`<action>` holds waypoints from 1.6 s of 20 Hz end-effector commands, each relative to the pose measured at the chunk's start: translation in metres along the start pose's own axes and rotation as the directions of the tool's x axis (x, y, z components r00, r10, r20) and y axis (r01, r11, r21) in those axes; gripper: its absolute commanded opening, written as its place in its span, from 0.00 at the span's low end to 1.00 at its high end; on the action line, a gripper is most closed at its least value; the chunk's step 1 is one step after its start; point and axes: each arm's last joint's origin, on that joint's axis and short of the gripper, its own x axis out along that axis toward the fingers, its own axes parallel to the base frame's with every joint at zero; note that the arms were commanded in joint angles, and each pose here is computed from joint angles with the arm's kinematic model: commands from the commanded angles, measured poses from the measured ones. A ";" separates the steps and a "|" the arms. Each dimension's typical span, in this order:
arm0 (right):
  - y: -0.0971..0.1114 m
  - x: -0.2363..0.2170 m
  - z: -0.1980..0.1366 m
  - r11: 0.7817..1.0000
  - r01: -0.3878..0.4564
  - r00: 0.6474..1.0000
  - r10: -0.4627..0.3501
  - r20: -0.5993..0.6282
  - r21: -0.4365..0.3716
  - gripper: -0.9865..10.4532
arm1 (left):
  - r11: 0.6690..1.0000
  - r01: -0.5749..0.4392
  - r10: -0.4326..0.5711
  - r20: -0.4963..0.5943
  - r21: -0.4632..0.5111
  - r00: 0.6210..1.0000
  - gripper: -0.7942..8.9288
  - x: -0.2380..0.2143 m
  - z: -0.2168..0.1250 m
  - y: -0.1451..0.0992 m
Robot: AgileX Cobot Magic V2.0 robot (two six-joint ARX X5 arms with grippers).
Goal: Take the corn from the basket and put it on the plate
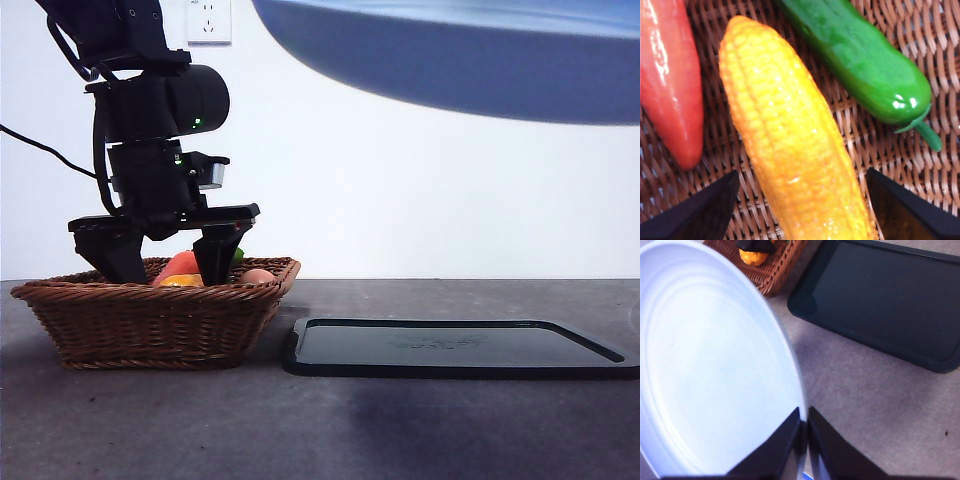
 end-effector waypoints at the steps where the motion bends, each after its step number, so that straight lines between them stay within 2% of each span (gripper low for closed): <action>1: 0.003 -0.005 0.006 1.000 -0.011 0.999 0.011 0.031 0.001 0.09 | 1.000 0.001 -0.001 0.004 0.006 1.000 0.41 0.002 0.004 -0.005; 4: 0.003 -0.005 0.006 1.000 0.012 0.999 -0.012 0.035 0.002 0.09 | 1.000 -0.002 0.002 -0.013 0.007 1.000 0.28 0.002 0.002 -0.004; 10: 0.001 -0.003 0.007 0.999 0.035 0.999 -0.035 0.035 0.005 0.09 | 1.000 -0.003 0.003 -0.014 0.005 1.000 0.26 -0.017 0.000 -0.002; 12: -0.002 0.005 0.011 0.997 0.074 0.997 -0.074 0.010 0.014 0.09 | 1.000 0.008 -0.008 0.046 0.003 0.999 0.26 -0.041 0.001 -0.002; 15: -0.008 0.028 0.026 0.996 0.085 0.996 -0.085 -0.030 0.007 0.09 | 0.999 0.034 -0.034 0.179 0.004 0.983 0.26 -0.091 -0.002 -0.001; 18: -0.020 0.060 0.046 0.997 0.065 0.997 -0.063 -0.048 0.035 0.09 | 0.991 0.129 -0.136 0.296 0.044 0.946 0.26 -0.142 -0.013 -0.005; 20: -0.032 0.084 0.056 0.996 0.029 0.997 -0.023 -0.070 0.084 0.09 | 0.973 0.213 -0.232 0.335 0.093 0.913 0.26 -0.167 -0.022 -0.012; 23: -0.056 0.115 0.068 0.980 -0.027 0.995 0.045 -0.086 0.197 0.09 | 0.928 0.314 -0.363 0.307 0.201 0.880 0.26 -0.178 -0.033 -0.036; 24: -0.063 0.122 0.070 0.971 -0.051 0.993 0.074 -0.091 0.233 0.09 | 0.920 0.320 -0.378 0.290 0.228 0.879 0.26 -0.176 -0.034 -0.044; 27: -0.081 0.136 0.078 0.953 -0.051 0.989 0.089 -0.116 0.299 0.09 | 0.883 0.342 -0.420 0.215 0.322 0.882 0.26 -0.161 -0.039 -0.075; 30: -0.088 0.139 0.089 0.939 -0.094 0.983 0.140 -0.117 0.330 0.09 | 0.844 0.355 -0.447 0.162 0.403 0.880 0.26 -0.139 -0.040 -0.104; 32: -0.089 0.135 0.095 0.939 -0.094 0.985 0.136 -0.106 0.332 0.09 | 0.817 0.357 -0.455 0.127 0.453 0.881 0.26 -0.121 -0.041 -0.122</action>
